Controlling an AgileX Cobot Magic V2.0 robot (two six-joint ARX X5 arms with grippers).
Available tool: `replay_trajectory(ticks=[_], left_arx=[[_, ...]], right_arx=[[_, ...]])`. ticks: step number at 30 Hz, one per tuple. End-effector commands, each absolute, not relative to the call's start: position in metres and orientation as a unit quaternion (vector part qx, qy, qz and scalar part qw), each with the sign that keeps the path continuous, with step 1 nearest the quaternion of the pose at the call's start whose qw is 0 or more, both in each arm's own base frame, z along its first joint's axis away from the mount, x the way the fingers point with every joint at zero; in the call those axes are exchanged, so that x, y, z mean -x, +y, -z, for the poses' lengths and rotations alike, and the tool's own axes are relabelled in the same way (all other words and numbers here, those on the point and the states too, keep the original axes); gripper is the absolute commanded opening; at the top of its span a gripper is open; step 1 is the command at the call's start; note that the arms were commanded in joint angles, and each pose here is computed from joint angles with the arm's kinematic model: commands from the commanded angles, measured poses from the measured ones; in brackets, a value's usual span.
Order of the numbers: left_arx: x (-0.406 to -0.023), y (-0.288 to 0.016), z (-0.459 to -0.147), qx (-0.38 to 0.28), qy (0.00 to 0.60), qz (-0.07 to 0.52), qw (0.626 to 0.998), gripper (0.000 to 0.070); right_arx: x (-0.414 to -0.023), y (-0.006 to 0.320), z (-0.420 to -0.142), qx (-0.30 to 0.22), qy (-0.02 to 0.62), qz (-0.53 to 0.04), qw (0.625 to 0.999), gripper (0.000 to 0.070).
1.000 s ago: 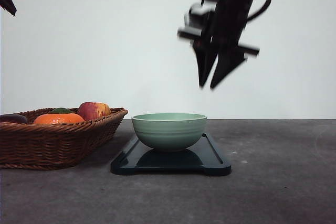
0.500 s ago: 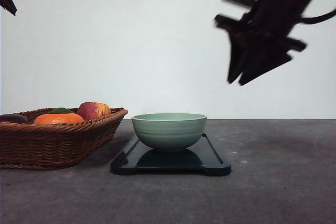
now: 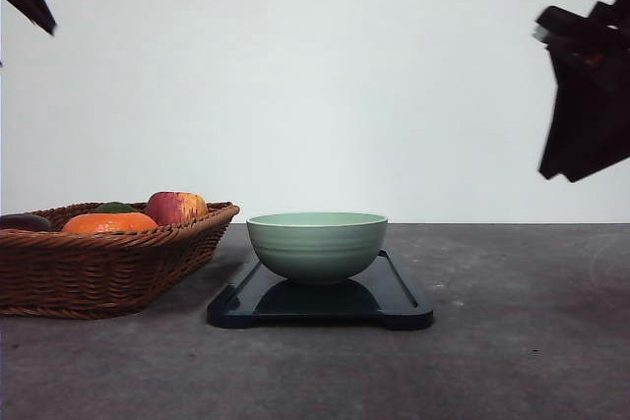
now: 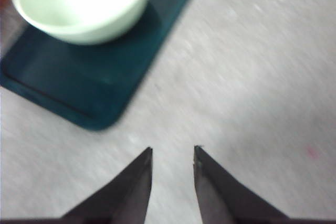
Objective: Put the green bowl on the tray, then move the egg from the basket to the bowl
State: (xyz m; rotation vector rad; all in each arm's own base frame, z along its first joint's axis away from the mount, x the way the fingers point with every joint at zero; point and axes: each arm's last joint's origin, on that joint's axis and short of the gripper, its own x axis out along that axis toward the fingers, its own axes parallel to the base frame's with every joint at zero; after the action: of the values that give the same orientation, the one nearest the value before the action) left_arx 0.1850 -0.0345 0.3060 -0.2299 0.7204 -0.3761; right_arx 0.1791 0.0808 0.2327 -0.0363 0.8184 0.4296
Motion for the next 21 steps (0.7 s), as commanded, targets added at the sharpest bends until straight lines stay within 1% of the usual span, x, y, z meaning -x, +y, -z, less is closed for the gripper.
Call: replay_trajectory(ticks=[1,7,9,16,21], left_arx=[[-0.195,-0.039,-0.31,0.114,0.36,0.187,0.907,0.039],[-0.233,-0.054,-0.305,0.105,0.422,0.19,0.88,0.039],[-0.248,-0.059,-0.304,0.092,0.435,0.187,0.876,0.0392],[-0.296,-0.072,-0.3,0.024,0.483,0.143,0.864,0.0396],[-0.326,-0.079,-0.289,0.017,0.5,0.138,0.855,0.0396]], right_arx=[[-0.18,0.082,-0.235,0.021,0.389,-0.206,0.898,0.0152],[-0.18,0.082,-0.236,0.02,0.382,-0.206,0.901,0.0152],[-0.18,0.082,-0.236,0.02,0.382,-0.206,0.901,0.0152],[-0.18,0.081,-0.236,0.021,0.382,-0.204,0.901,0.0152],[-0.18,0.081,-0.236,0.021,0.381,-0.204,0.902,0.0152]])
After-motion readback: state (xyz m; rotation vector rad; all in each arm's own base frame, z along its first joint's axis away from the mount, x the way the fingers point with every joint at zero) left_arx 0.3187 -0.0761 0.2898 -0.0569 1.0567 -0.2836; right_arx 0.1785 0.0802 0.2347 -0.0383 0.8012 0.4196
